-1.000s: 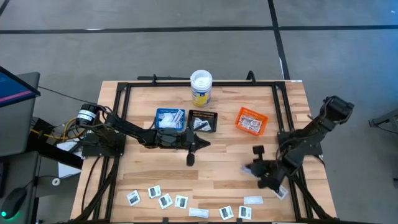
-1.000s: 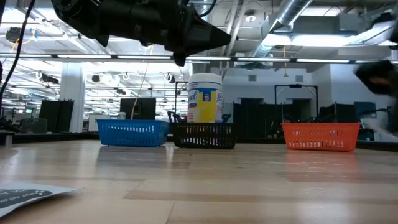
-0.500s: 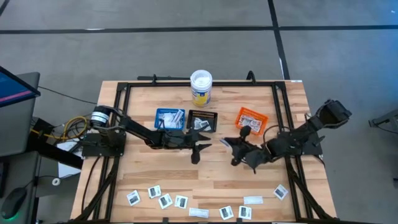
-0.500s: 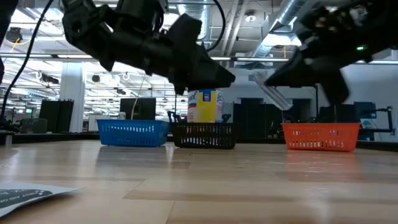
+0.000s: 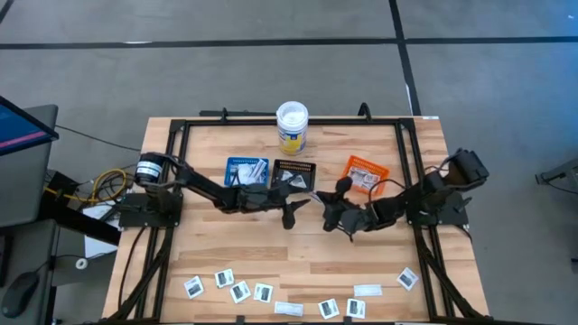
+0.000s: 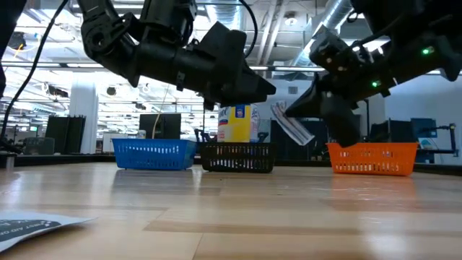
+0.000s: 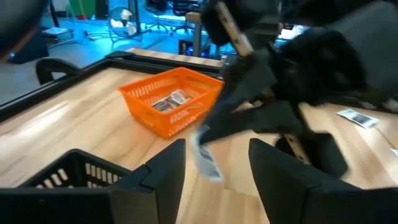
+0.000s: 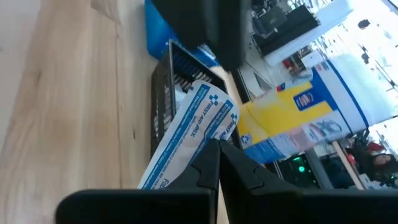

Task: Pick & Place First Aid Supplies
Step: Put the blue bandage into the blue bin

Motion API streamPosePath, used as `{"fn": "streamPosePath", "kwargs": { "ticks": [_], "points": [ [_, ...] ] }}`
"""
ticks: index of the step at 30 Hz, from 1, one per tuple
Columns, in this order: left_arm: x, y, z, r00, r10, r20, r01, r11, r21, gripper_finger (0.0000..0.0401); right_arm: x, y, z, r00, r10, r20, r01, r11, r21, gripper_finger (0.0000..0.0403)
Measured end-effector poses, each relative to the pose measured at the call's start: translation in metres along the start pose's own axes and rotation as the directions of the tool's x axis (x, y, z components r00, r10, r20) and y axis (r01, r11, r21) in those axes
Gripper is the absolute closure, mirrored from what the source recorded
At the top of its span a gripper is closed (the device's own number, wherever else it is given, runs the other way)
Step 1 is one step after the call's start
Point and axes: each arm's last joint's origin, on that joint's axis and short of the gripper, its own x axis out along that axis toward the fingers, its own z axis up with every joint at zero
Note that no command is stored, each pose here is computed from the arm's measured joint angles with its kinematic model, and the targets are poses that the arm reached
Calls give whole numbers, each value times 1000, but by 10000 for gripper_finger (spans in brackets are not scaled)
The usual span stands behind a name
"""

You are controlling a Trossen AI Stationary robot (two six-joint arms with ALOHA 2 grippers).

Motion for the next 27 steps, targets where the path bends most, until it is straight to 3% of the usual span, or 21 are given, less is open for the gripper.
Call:
{"fn": "streamPosePath", "kwargs": {
  "ticks": [14,19,25,27],
  "points": [
    [1,5,-3,1000,-3,-30,3,1000,1,235,13,-1,21,1000,-25,9,25,999,-45,402],
    [1,6,-5,998,2,-57,-3,1000,-9,286,12,-1,22,1000,-22,12,22,999,-45,402],
    [1,8,-7,996,61,-67,-61,998,0,381,7,3,23,1000,-6,27,8,999,-48,402],
    [1,8,-7,996,61,-67,-62,998,0,393,5,5,24,999,-1,34,3,998,-67,401]
  ]
}}
